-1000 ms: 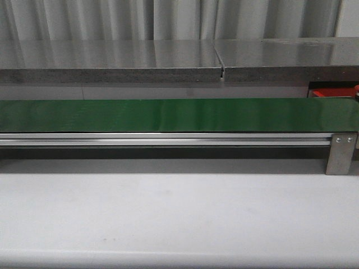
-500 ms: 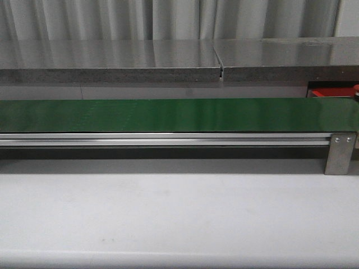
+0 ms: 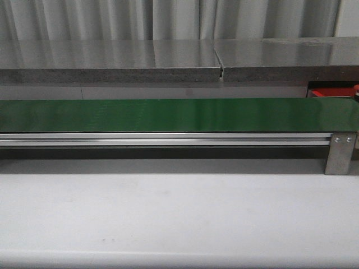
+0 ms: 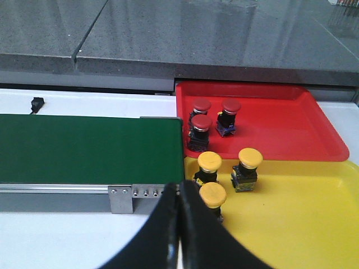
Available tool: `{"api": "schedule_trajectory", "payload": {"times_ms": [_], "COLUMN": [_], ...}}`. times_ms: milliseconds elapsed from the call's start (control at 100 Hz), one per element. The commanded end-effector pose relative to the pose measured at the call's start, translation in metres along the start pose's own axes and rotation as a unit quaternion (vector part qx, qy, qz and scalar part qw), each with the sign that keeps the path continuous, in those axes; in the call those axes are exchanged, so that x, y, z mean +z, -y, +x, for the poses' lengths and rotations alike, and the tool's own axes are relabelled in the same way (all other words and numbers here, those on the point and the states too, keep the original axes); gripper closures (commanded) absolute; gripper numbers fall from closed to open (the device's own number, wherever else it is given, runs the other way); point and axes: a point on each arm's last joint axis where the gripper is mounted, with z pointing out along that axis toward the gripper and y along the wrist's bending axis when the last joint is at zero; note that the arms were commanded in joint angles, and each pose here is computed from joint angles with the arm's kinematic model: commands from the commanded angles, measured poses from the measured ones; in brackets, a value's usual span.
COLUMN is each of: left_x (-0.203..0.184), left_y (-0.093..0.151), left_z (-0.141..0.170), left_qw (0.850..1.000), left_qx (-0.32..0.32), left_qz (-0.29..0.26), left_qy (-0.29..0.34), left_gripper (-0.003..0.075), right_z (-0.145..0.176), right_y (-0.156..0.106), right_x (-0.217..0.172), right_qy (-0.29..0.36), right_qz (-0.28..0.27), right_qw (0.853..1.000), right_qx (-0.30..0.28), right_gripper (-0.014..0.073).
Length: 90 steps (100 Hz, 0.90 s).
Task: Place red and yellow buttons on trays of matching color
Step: 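Grasp the yellow button with the left gripper and set it on the belt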
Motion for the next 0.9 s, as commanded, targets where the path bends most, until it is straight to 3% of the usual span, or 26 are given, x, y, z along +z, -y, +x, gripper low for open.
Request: {"api": "schedule_trajectory", "payload": {"times_ms": [0, 170, 340, 600, 890], "left_x": [-0.046, -0.071, -0.080, -0.051, -0.019], "left_y": [0.018, 0.011, -0.016, -0.057, -0.078], "left_z": [-0.019, -0.035, -0.044, -0.052, -0.069], "left_qw": [0.996, 0.993, 0.990, 0.992, 0.991], "left_qx": [0.005, 0.001, -0.019, -0.054, -0.059], "left_qz": [0.024, 0.021, -0.004, -0.038, -0.079], "left_qy": [0.088, 0.120, 0.137, 0.111, 0.094], "left_gripper": [0.0122, 0.0125, 0.0125, 0.0125, 0.0125], "right_z": [-0.014, -0.014, -0.014, -0.014, -0.014], "right_y": [0.000, 0.000, 0.000, 0.000, 0.000], "right_x": [-0.004, -0.004, -0.004, -0.004, -0.004], "right_qy": [0.050, 0.050, 0.050, 0.050, 0.050], "right_qz": [0.003, 0.003, 0.003, 0.003, 0.003], "right_qw": [0.999, 0.999, 0.999, 0.999, 0.999], "right_qx": [-0.004, -0.004, -0.004, -0.004, -0.004], "right_gripper": [0.0712, 0.0712, 0.0712, 0.0712, 0.0712]}}
